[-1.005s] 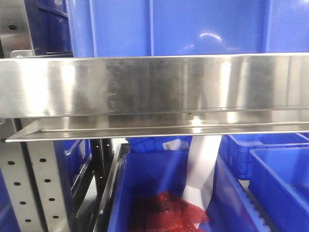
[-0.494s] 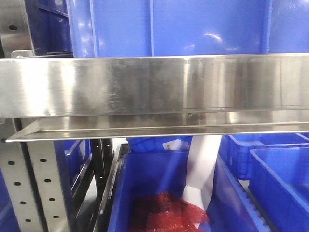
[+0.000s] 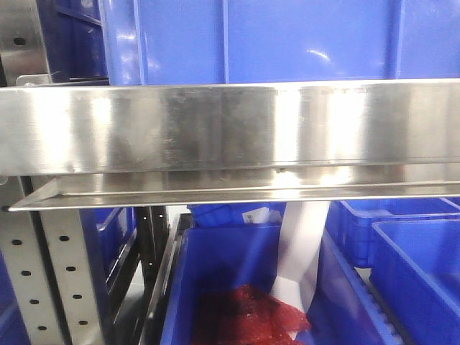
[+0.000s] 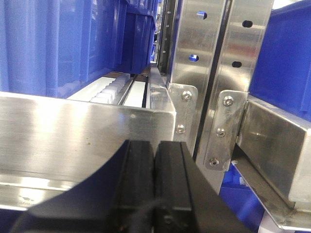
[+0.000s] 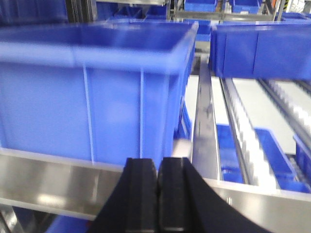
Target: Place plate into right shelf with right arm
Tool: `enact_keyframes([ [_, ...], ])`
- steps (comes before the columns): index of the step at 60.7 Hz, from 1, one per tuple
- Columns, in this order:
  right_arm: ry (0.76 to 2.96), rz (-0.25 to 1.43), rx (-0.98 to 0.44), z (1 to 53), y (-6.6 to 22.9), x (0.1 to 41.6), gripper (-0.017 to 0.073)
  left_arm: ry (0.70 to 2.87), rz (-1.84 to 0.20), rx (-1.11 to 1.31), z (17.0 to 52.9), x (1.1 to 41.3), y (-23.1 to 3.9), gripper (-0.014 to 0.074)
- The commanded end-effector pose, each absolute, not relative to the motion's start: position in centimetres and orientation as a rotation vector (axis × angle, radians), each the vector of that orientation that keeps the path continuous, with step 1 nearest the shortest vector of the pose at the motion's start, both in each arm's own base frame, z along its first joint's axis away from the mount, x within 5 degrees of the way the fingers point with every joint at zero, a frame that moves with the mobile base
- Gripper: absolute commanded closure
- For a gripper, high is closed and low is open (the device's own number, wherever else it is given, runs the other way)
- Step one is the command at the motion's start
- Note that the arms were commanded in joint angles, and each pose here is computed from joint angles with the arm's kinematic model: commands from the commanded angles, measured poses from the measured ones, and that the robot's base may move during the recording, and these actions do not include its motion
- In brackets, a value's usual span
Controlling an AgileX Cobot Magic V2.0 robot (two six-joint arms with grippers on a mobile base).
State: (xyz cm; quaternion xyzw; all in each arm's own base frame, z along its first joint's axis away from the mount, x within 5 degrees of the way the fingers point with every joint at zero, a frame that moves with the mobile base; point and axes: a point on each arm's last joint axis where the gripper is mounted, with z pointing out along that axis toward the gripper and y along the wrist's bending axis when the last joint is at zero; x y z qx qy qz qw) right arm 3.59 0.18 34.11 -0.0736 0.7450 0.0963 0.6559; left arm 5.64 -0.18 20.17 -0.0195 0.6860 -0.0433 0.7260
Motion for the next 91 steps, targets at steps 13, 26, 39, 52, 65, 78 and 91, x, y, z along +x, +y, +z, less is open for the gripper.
enact_keyframes([
  [13, 1.645, 0.212, -0.188, 33.4, 0.4, 4.0, 0.0513, 1.421, -0.105, -0.042, 20.8, 5.5, -0.2, 0.064],
  [26, 1.645, 0.212, -0.188, 33.4, 0.4, 4.0, 0.0513, 1.421, -0.105, -0.042, 20.8, 5.5, -0.2, 0.064],
  [39, 1.625, 0.199, -0.175, 32.9, 0.5, 4.3, 0.0513, 1.421, -0.105, -0.042, 20.8, 5.5, -0.2, 0.064],
  [52, 1.643, 0.089, -0.07, 30.9, 0.3, 5.2, 0.0513, 1.421, -0.105, -0.042, 20.8, 5.5, -0.2, 0.064],
  [65, 1.597, 0.019, -0.041, 27.0, 0.2, 5.9, 0.0513, 1.421, -0.105, -0.042, 20.8, 5.5, -0.2, 0.064],
  [78, 1.535, -0.012, 0.004, 22.7, 0.0, 5.6, 0.0513, 1.421, -0.105, -0.042, 20.8, 5.5, -0.2, 0.064],
  [91, 1.536, -0.011, 0.007, 20.2, -0.1, 5.6, 0.0513, 1.421, -0.105, -0.042, 20.8, 5.5, -0.2, 0.064],
])
